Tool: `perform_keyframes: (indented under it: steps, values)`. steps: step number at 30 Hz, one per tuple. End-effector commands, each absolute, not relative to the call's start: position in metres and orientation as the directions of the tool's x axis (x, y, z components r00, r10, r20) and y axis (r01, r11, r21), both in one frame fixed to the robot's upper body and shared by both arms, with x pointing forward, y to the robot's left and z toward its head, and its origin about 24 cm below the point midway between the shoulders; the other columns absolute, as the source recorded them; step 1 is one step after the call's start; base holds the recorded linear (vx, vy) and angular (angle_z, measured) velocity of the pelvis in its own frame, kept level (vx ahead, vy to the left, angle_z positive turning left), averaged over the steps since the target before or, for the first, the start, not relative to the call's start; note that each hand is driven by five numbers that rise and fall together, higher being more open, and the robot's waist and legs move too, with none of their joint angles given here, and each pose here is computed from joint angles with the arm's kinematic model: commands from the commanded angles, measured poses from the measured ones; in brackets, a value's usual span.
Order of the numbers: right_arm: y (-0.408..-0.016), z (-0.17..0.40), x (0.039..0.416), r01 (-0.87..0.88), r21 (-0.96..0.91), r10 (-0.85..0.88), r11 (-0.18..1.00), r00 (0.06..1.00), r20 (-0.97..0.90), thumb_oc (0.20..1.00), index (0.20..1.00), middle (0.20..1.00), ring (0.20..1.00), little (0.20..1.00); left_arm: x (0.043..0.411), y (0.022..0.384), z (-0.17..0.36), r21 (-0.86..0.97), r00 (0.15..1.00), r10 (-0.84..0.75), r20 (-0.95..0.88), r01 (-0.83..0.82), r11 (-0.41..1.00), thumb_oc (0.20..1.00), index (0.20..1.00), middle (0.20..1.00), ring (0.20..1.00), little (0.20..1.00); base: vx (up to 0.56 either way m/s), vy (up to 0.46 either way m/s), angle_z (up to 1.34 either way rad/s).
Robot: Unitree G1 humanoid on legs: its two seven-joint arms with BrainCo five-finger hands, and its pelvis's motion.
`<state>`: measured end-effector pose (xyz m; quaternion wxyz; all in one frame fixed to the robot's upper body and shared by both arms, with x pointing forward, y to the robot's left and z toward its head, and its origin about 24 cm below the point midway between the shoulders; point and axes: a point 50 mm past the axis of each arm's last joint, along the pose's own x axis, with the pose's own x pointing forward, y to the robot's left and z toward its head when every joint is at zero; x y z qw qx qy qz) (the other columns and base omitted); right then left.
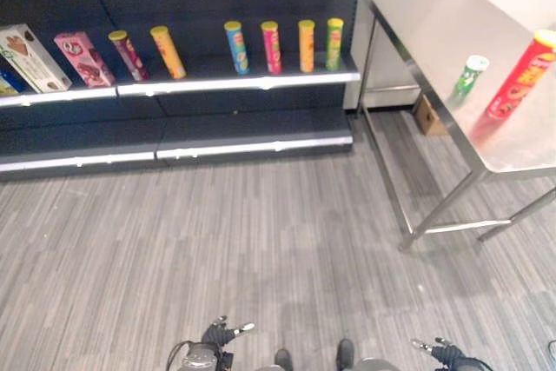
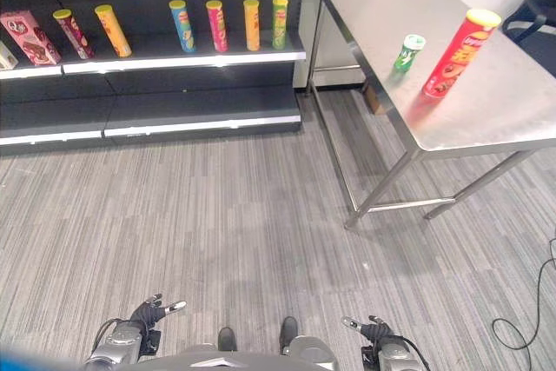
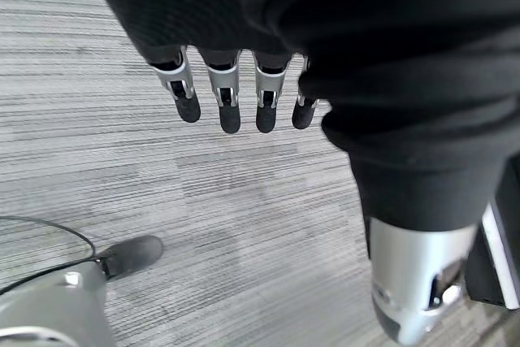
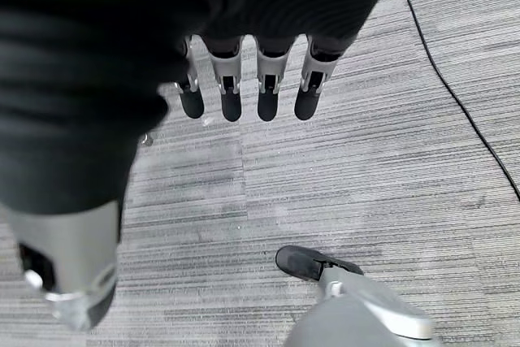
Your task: Put the goods on the table back onto the shelves and tidy them up.
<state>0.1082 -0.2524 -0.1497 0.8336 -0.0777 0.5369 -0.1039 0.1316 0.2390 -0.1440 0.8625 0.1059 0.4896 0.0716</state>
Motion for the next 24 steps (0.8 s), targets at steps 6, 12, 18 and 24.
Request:
perform_keyframes:
  steps: [6, 12, 18, 24]
  values:
    - [-0.2572, -0.1421, 0.1297, 0.038, -0.276, -0.263, 0.960, 0.457, -0.850, 1.000, 1.000, 1.000, 1.000, 1.000, 0.1477, 0.2460, -0.1365, 0.285, 0.554, 0.255, -0.792, -0.034, 0.958, 1.000, 1.000, 1.000, 1.000, 1.000, 0.00, 0.000, 0.00]
    - [-0.2566, -0.1436, 0.1266, 0.047, -0.276, -0.267, 0.960, 0.446, -0.854, 1.000, 1.000, 1.000, 1.000, 1.000, 0.1426, 0.2424, -0.1401, 0.272, 0.536, 0.244, -0.808, -0.029, 0.962, 1.000, 1.000, 1.000, 1.000, 1.000, 0.00, 0.000, 0.00]
    - [-0.2584, -0.1439, 0.1247, 0.041, -0.283, -0.272, 0.958, 0.440, -0.856, 1.000, 1.000, 1.000, 1.000, 1.000, 0.1420, 0.2405, -0.1409, 0.267, 0.535, 0.232, -0.812, -0.013, 0.964, 1.000, 1.000, 1.000, 1.000, 1.000, 0.00, 0.000, 0.00]
    - [-0.2606, -0.1440, 0.1234, 0.020, -0.291, -0.271, 0.956, 0.430, -0.861, 1.000, 1.000, 1.000, 1.000, 1.000, 0.1401, 0.2406, -0.1419, 0.272, 0.528, 0.216, -0.821, 0.028, 0.962, 1.000, 1.000, 1.000, 1.000, 1.000, 0.00, 0.000, 0.00]
